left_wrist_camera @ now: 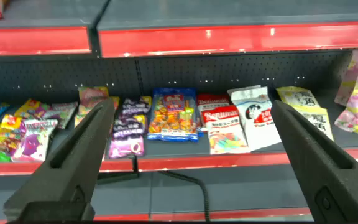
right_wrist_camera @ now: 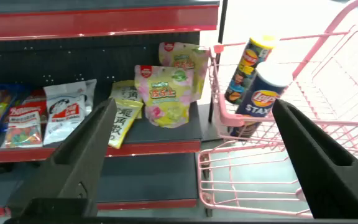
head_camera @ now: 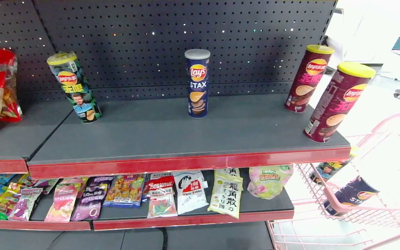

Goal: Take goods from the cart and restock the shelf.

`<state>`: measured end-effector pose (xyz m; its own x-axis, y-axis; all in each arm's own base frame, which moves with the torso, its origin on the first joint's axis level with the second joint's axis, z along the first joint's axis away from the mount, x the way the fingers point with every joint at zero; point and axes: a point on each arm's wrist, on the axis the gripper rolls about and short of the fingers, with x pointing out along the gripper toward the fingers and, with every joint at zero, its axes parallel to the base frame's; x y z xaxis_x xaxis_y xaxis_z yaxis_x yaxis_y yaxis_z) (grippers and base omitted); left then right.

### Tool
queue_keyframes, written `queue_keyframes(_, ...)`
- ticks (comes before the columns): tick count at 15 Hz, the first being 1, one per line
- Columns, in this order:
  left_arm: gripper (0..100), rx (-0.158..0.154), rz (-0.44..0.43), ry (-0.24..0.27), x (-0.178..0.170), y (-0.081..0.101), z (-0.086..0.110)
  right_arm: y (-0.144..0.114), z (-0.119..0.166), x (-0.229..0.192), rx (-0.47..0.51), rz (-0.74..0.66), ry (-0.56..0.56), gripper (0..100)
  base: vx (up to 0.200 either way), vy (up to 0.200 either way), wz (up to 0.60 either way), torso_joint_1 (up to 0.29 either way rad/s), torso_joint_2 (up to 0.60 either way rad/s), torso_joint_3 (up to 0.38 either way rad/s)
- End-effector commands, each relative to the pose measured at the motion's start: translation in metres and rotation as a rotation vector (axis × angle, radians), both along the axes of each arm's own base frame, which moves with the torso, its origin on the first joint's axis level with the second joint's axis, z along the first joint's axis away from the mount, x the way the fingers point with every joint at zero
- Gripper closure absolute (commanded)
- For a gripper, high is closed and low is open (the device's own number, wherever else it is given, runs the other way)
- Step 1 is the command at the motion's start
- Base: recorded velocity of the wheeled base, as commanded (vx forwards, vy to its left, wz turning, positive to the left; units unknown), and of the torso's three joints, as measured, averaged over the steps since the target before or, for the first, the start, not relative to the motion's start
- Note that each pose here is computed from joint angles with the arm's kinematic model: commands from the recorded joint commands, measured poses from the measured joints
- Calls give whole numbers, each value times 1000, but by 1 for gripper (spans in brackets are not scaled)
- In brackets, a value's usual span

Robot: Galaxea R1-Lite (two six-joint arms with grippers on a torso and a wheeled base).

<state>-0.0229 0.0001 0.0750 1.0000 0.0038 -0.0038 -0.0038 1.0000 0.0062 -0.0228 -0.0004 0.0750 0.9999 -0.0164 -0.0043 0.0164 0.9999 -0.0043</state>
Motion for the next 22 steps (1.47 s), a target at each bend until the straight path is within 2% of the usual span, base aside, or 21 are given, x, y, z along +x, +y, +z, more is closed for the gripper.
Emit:
queue_keyframes(1,0,0,1,-1,0,0,0,0,0,0,0,0,2,0,0,-200,0,2,2,7)
queue_keyframes(13,0,0,1,1,0,0,0,0,0,0,0,-2,0,0,0,-200,0,3,2,3)
queue_keyframes(22,0,0,1,1,0,0,0,0,0,0,0,-2,2,0,0,0,0,0,0,0)
